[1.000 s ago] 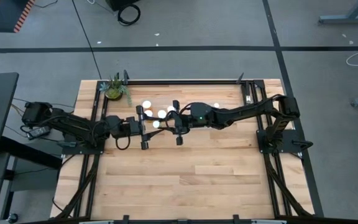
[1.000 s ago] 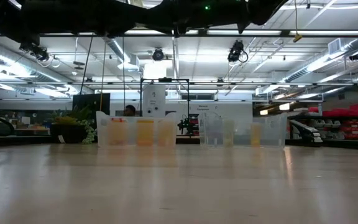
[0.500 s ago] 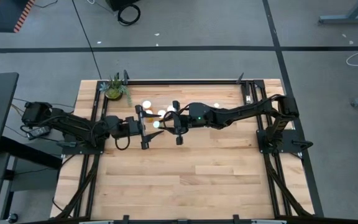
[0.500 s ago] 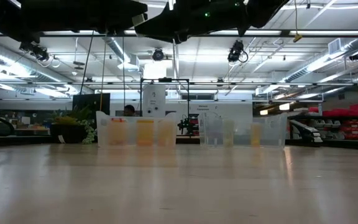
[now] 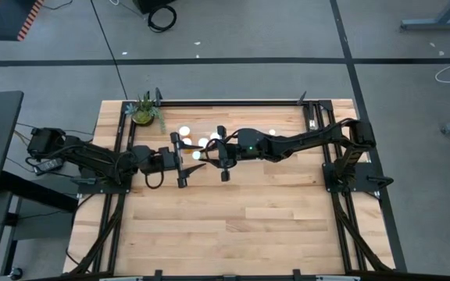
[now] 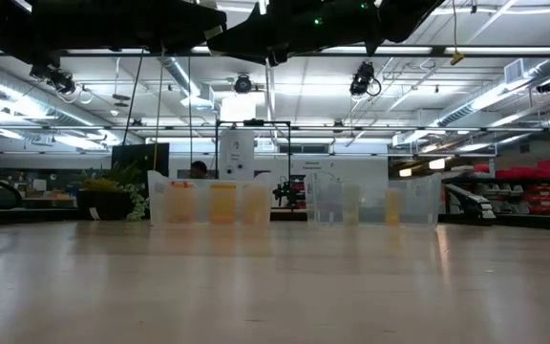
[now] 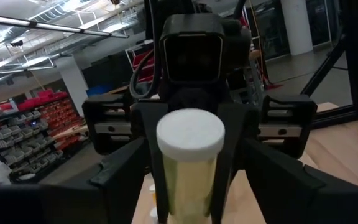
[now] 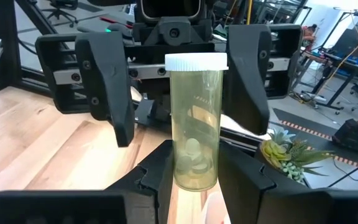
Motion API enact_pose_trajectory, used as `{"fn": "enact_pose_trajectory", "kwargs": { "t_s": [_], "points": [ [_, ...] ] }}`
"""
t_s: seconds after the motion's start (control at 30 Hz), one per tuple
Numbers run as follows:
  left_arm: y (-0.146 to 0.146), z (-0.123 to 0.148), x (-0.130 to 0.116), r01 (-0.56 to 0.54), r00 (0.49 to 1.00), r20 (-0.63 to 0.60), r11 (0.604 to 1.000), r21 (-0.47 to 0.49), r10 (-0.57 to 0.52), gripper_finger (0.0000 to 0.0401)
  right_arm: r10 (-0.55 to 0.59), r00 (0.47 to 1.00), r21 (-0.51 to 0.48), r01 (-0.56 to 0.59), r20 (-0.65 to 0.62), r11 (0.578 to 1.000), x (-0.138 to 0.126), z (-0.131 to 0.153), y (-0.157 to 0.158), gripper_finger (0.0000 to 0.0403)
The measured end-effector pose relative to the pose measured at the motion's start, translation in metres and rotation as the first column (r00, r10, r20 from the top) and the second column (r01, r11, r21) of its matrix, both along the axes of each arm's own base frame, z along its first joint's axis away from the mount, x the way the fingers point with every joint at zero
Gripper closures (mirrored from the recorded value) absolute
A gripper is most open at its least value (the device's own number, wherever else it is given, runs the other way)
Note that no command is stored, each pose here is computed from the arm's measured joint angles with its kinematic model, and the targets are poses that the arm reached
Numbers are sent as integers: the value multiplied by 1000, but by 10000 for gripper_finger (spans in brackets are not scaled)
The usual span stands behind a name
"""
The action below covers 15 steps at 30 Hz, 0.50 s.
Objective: Pick and place medicine bottles into bin by pill shape (circle, oval)
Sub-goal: Remove the small yellow pill bottle from the right transparent bin
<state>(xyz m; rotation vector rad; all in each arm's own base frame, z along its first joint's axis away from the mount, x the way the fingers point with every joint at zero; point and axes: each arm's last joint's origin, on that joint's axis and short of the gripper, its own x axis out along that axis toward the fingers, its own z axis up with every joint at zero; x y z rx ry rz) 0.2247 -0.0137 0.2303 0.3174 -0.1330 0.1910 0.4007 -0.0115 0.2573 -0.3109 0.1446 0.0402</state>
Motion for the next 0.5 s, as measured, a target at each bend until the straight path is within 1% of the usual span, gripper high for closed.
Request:
{"fn": "enact_pose_trajectory", "kwargs": {
  "t_s": [0.2,0.5],
  "points": [
    [0,0,0,-1,1000,-2,1000,3,1,164,0,1000,0,0,1,1000,0,0,0,280],
    [0,1,0,-3,1000,6,1000,3,3,228,0,1000,0,0,2,1000,0,1,0,280]
  ]
}}
